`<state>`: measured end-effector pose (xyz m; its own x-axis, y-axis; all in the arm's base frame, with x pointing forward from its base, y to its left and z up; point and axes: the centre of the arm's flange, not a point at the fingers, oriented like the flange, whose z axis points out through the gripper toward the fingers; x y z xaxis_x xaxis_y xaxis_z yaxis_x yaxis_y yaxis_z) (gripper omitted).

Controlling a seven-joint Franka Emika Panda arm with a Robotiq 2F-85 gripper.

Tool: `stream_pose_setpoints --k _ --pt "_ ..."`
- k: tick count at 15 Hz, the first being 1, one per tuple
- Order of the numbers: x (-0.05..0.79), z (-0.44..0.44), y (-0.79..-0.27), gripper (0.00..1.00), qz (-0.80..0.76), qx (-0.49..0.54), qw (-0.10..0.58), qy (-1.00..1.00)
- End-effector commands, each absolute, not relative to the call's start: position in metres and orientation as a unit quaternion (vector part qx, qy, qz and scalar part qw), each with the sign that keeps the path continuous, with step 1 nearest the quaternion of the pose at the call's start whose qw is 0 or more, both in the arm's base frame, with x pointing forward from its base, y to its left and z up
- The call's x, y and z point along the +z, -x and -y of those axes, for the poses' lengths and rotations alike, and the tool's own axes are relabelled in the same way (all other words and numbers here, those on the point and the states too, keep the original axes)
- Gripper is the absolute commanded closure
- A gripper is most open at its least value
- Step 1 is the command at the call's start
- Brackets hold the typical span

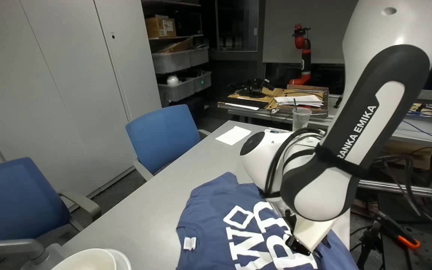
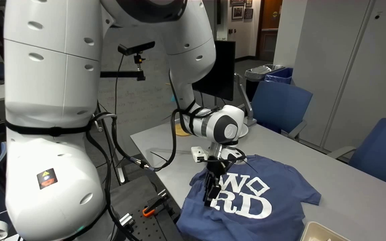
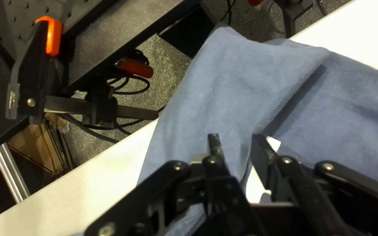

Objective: Unfold the T-shirt on the table

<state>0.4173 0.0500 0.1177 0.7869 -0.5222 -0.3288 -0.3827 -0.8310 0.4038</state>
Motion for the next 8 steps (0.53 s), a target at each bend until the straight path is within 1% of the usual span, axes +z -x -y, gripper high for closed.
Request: stream_pose_setpoints --k 1,4,5,6,8 --pt "0.117 -0.072 -0.422 0.37 0.217 -0.218 0.157 -0.938" --pt "0.111 -0.084 -0.426 0.12 0.203 -0.225 0.163 -0.939" --pt "0.108 -0.086 -0.427 0.06 0.201 -0.228 0.164 -0.938" --pt "0.105 -0.086 -0.429 0.01 0.201 -0.229 0.166 -0.938" --pt "0.098 -0.081 -0.435 0.0 0.208 -0.23 0.172 -0.935"
